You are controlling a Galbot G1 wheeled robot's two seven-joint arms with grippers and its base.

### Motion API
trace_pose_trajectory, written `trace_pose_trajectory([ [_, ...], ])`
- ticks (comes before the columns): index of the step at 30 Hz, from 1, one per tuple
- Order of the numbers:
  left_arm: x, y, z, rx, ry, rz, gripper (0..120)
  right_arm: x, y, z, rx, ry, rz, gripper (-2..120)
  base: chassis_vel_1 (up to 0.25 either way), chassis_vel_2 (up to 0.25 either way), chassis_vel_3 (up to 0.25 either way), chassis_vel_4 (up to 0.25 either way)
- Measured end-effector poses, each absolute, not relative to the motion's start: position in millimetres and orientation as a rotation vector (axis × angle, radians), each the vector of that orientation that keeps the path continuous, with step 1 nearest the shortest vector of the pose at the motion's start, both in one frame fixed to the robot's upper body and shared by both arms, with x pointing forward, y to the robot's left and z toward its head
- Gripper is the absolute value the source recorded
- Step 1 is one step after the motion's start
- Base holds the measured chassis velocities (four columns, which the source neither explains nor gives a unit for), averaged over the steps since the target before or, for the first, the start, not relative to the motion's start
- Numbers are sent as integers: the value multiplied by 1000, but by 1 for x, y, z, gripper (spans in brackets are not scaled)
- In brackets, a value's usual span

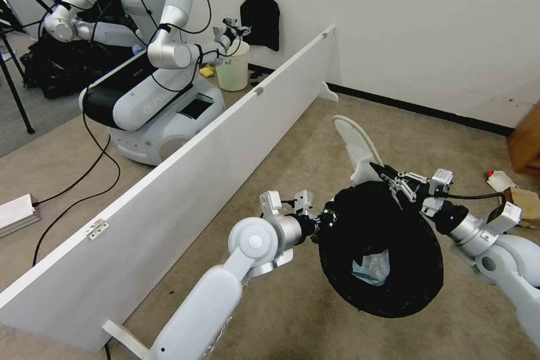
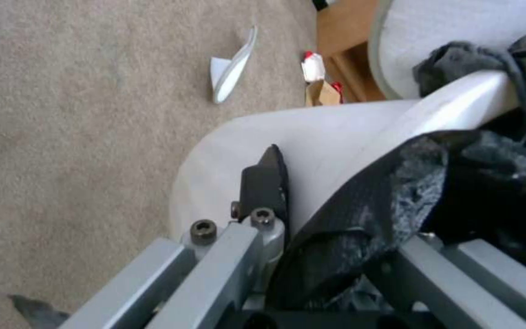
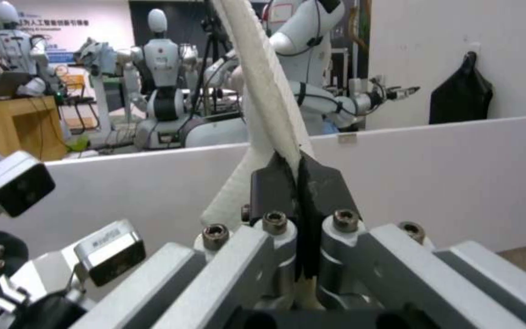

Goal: Pick up the trash bin, then pick up the garbage from the floor and place it into the trash bin.

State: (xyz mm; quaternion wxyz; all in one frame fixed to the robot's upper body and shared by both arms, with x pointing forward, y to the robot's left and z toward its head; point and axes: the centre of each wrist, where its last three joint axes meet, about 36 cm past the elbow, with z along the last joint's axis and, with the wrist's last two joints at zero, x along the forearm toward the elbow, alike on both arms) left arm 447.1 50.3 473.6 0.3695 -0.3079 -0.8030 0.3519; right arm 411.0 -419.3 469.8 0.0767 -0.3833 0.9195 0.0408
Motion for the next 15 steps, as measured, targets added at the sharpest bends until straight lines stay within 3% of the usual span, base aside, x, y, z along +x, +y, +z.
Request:
trace_pose_trajectory([
  [15, 434, 45, 453, -782, -2069, 823, 1, 419, -417, 472, -993, 2781, 107, 0, 0, 0, 0, 0],
])
